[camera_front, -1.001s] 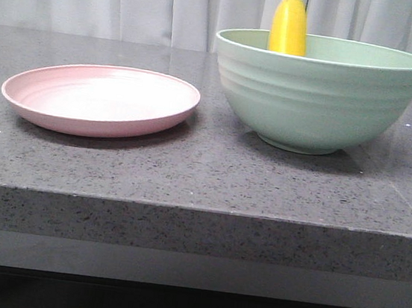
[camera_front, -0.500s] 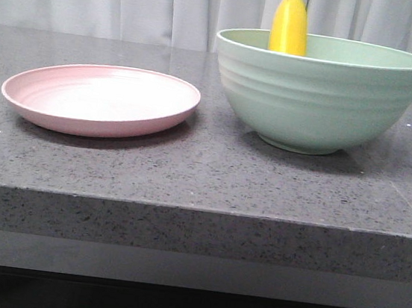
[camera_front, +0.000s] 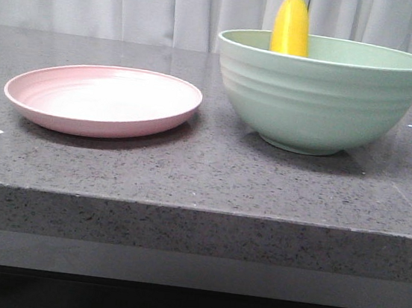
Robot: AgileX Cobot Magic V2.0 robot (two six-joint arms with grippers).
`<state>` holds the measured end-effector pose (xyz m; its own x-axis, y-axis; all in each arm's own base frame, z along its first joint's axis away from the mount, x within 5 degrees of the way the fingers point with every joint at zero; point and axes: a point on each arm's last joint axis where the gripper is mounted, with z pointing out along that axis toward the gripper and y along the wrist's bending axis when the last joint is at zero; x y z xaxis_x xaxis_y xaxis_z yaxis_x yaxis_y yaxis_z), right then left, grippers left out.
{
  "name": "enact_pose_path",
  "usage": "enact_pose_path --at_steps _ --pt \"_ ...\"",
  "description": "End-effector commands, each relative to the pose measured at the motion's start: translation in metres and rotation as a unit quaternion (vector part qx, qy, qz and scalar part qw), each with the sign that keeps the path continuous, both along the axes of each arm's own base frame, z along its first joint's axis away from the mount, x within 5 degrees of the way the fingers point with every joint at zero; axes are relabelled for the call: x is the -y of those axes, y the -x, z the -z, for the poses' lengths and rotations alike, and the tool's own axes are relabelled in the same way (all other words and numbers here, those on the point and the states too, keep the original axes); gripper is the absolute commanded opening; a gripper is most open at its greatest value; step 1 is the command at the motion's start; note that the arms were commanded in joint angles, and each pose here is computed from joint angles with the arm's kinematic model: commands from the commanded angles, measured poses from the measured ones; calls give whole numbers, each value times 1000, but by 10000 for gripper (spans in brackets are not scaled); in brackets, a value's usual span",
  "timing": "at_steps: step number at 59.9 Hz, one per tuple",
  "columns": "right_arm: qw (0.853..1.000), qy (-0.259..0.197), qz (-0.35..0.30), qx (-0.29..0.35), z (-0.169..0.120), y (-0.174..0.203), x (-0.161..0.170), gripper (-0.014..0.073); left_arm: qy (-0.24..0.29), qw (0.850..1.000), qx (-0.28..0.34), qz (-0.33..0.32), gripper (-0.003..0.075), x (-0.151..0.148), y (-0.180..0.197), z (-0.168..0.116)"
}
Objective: Transfer banana from pink plate to green bowl
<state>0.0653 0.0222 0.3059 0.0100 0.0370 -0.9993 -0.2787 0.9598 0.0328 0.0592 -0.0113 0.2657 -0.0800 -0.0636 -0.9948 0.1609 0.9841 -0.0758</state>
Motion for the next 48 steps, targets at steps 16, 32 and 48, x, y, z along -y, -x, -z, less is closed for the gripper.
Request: enact_pose_path --at_steps 16,32,48 --pt "999 -11 15 29 -11 0 3 -116 -8 996 62 -70 -20 -9 11 31" --pt "999 -11 14 29 -11 0 3 -116 17 995 41 -84 -20 -11 4 63" --pt "999 -11 14 29 -11 0 3 -116 14 996 39 -84 -20 -11 4 63"
